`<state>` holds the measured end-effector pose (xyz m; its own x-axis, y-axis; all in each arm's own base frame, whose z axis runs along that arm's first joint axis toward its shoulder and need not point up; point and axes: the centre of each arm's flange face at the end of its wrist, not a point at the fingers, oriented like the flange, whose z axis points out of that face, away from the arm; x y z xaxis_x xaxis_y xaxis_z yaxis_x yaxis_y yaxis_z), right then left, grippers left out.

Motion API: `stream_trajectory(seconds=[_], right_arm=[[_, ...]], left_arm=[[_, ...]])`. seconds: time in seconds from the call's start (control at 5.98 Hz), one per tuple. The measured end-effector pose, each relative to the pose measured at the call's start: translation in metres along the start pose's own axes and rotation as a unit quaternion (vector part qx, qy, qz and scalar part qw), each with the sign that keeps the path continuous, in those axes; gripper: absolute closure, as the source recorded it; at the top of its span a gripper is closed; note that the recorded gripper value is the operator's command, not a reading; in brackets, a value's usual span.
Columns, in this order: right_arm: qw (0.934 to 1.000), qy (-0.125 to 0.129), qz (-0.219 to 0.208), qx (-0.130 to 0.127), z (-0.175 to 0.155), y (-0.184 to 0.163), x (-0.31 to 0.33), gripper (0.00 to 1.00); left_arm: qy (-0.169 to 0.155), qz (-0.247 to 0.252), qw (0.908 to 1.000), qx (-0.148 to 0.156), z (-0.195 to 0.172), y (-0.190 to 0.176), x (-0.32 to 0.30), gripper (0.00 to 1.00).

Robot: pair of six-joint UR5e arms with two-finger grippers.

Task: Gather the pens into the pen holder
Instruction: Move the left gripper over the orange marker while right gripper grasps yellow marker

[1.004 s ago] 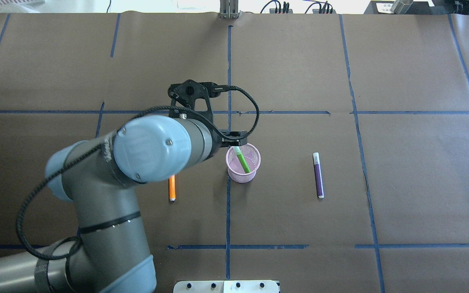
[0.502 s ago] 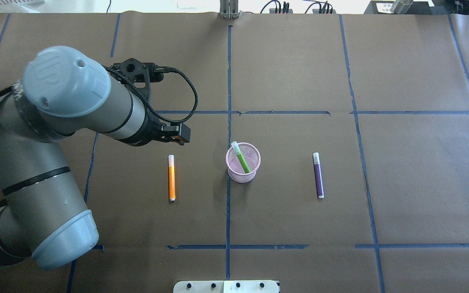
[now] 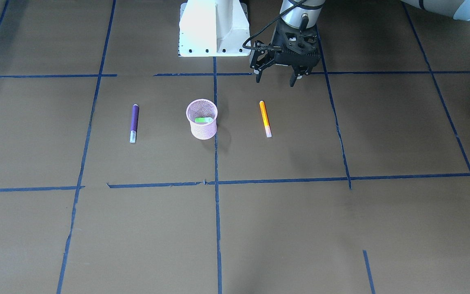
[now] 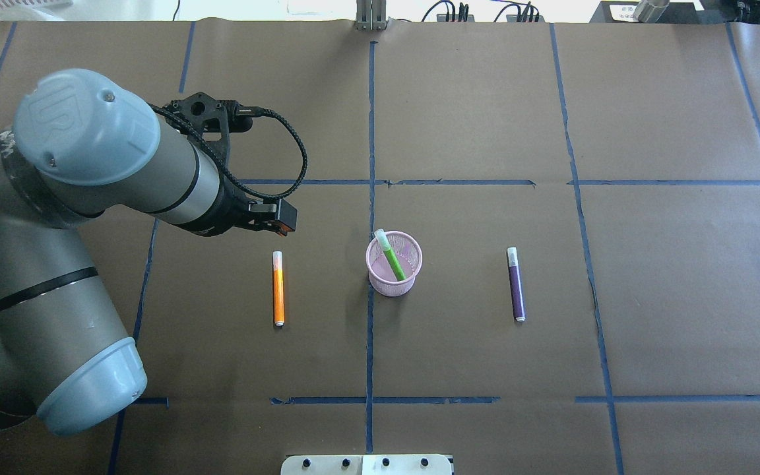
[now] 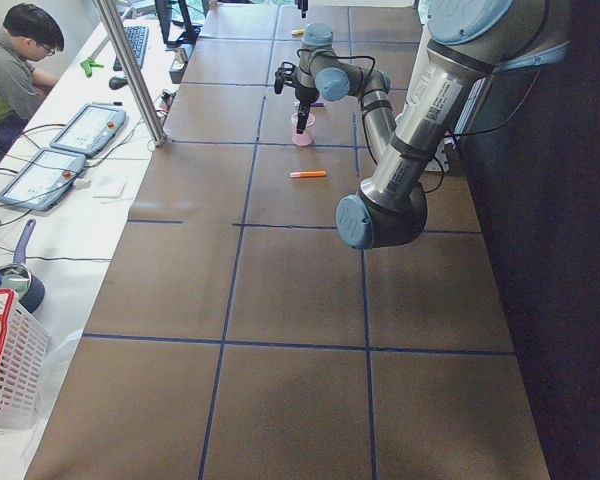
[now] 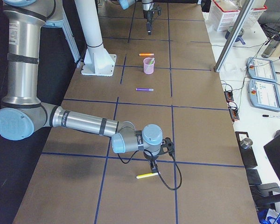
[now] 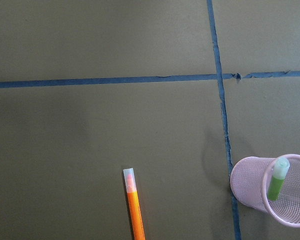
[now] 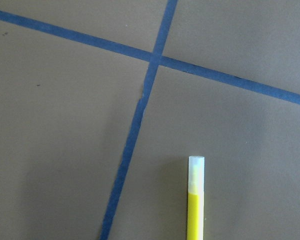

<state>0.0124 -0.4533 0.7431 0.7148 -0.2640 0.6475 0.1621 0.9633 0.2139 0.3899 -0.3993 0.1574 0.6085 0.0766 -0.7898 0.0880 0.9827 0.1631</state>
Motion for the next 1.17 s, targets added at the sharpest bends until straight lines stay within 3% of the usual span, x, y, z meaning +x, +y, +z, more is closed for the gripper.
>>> stream_trajectory(seconds=[0.5, 1.17], right_arm=[[0.9998, 0.003, -0.011, -0.014, 0.052, -0.015, 0.026, 0.10], [0.9993, 0.008, -0.019, -0.031, 0.068, -0.013, 0.024, 0.37]], left_arm=[[0.001, -0.001, 1.0000, 0.000, 0.000, 0.001, 0.000, 0.07], [0.001, -0.002, 1.0000, -0.001, 0.002, 0.002, -0.001, 0.06]])
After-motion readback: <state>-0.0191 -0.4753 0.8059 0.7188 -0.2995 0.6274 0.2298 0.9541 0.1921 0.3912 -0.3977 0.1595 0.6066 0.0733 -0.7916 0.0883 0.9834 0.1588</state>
